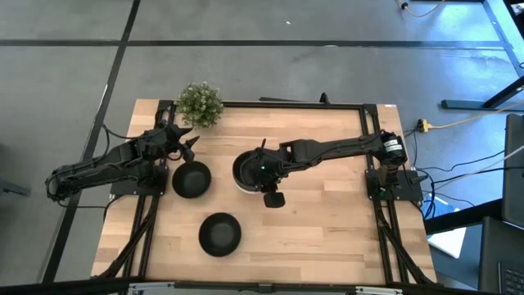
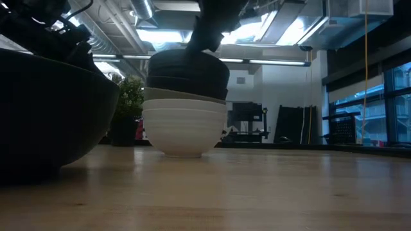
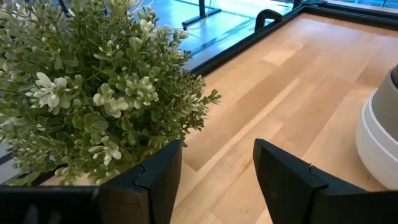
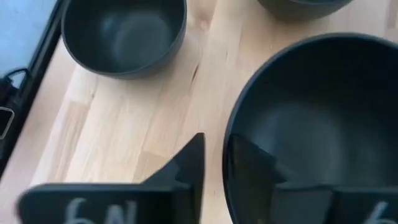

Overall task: Nest bowls inside each other
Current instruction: Stack the black bowl on the black bowl

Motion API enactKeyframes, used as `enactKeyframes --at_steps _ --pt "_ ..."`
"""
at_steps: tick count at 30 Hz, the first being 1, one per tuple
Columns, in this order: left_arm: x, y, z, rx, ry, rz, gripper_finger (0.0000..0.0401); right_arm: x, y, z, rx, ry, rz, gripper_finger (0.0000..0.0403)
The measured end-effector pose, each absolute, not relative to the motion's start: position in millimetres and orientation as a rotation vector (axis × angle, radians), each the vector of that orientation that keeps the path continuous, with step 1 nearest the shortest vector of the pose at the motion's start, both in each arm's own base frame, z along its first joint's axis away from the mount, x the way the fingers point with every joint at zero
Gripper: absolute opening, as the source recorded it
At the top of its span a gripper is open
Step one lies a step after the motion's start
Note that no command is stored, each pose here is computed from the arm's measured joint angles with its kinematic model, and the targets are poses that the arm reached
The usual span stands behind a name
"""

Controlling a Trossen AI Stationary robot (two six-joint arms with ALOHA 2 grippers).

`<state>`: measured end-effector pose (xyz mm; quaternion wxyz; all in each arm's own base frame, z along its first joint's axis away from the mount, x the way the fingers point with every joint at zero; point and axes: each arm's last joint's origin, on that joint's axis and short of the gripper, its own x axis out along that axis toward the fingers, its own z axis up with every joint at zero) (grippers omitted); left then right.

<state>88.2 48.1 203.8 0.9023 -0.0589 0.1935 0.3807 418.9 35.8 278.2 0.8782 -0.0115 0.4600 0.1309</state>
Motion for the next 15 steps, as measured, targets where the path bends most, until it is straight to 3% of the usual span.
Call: enactKeyframes --at_steps 9,15 --pt "88 48 204 -0.122 0.395 0.787 0.0194 417 27 279 -0.037 0.976 0.228 0.0181" --pt "88 48 204 -0.122 0.392 0.787 0.0194 401 14 310 -0.099 0.908 0.150 0.0206"
